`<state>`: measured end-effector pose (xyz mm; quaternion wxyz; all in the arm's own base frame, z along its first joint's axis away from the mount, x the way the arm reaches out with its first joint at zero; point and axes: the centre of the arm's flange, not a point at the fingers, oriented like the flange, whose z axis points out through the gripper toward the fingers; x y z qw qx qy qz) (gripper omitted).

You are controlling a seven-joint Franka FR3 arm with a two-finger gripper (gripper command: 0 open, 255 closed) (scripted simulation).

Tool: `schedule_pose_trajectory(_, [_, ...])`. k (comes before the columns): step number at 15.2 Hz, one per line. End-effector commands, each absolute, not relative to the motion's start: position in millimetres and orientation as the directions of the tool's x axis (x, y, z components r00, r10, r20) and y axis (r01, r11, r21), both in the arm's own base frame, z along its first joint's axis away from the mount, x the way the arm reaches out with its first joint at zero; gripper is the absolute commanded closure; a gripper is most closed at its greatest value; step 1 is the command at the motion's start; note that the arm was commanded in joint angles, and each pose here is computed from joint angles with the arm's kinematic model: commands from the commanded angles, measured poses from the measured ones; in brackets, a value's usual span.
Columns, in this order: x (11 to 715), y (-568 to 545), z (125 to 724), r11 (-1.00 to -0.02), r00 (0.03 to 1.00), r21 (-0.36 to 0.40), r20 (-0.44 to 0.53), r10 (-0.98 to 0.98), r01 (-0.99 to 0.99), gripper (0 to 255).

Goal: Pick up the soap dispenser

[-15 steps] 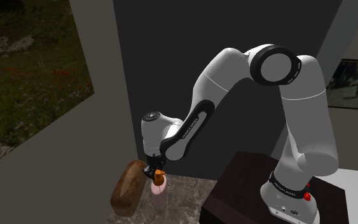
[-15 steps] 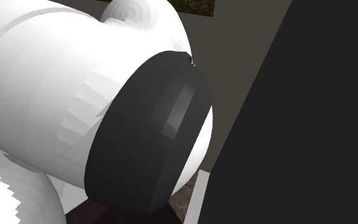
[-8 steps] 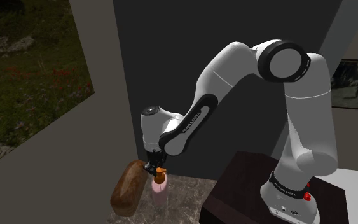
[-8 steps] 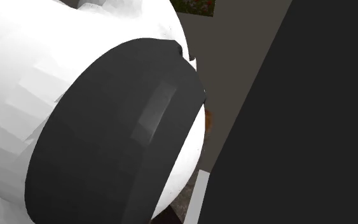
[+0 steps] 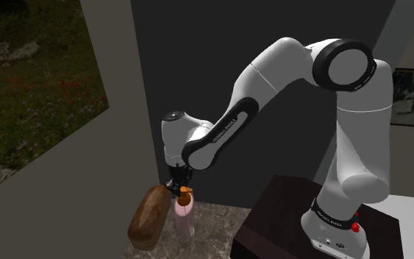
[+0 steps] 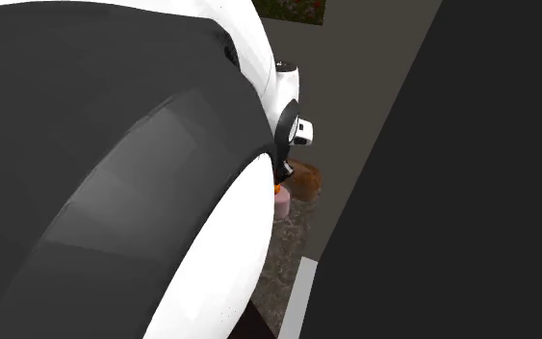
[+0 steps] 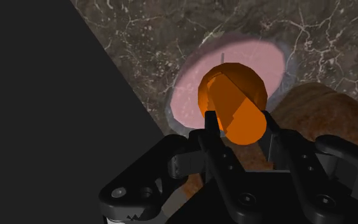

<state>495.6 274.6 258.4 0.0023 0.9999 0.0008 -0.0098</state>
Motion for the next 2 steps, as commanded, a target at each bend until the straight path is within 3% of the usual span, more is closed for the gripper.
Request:
schedule_pose_trajectory(1, [495.7,274.5,263.7,-1.000,1.000,0.005,-0.020,0.001,0.002,255])
schedule_pose_trajectory(2, [495.7,274.5,263.7,-1.000,1.000,0.005,-0.020,0.001,0.002,255])
